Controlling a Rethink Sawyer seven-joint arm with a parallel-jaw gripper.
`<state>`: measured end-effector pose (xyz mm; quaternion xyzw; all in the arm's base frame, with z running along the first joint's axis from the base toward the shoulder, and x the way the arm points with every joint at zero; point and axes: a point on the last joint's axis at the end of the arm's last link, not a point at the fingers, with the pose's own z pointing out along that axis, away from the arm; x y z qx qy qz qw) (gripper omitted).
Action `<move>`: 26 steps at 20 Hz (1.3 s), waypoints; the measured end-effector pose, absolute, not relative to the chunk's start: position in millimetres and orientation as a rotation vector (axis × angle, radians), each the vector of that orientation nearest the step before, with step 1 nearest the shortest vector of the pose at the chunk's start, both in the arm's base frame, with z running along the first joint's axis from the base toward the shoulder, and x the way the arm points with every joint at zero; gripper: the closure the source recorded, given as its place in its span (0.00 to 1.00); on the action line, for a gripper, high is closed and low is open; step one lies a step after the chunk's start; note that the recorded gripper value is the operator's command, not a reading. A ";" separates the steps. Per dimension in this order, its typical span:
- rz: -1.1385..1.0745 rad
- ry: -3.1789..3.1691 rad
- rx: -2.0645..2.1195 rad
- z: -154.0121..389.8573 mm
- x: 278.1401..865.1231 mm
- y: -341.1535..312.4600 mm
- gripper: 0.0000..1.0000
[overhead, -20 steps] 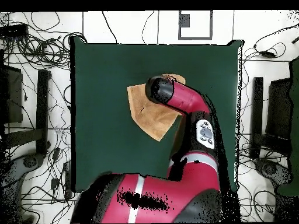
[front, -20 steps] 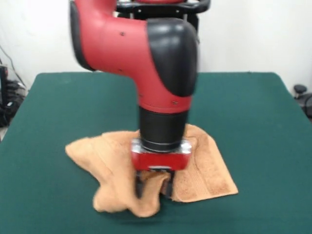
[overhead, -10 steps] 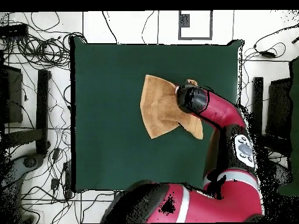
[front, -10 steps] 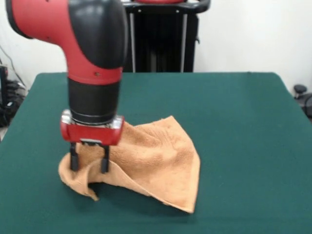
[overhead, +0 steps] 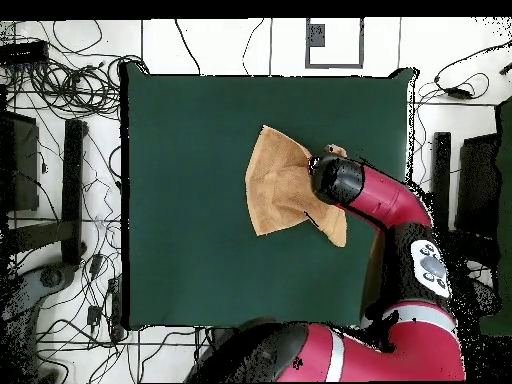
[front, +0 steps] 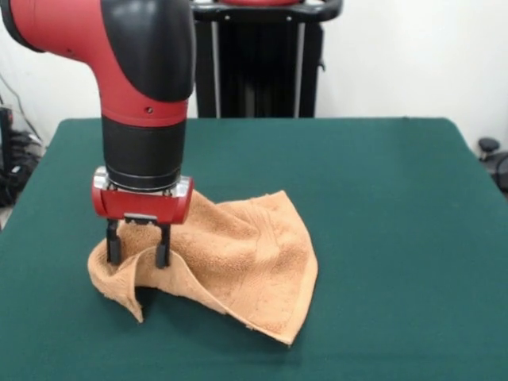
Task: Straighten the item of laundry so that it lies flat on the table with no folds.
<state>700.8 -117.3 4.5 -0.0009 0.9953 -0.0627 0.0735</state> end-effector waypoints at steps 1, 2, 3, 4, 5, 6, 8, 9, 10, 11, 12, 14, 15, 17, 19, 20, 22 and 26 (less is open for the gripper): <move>-0.188 2.989 -0.006 4.8 700.5 -116.4 0.00; -0.188 2.988 -0.015 6.3 700.5 -113.2 0.00; -0.188 2.987 -0.019 7.3 700.7 -111.0 0.00; -0.188 2.987 -0.024 8.5 701.1 -108.5 0.00; -0.187 2.986 -0.031 10.0 701.8 -105.0 0.00; -0.185 2.987 -0.040 11.9 702.6 -100.4 0.00; -0.178 2.988 -0.054 17.1 704.7 -91.2 0.00; -0.176 2.989 -0.058 19.6 705.7 -87.4 0.00; -0.172 2.992 -0.061 24.0 707.5 -81.1 0.00; -0.165 2.995 -0.062 29.1 709.5 -72.7 0.00; -0.157 2.995 -0.058 34.4 712.2 -64.2 0.00; -0.135 2.990 -0.044 45.4 718.8 -46.0 0.00; -0.128 2.987 -0.038 47.9 720.6 -41.4 0.00; -0.100 2.975 0.001 60.6 727.8 -22.8 0.00; -0.090 2.971 0.018 67.1 730.2 -14.8 0.00; -0.087 2.969 0.026 70.4 731.1 -11.8 0.00; -0.083 2.963 0.050 79.4 733.5 -7.1 0.00; -0.088 2.952 0.076 89.8 735.9 -9.0 0.00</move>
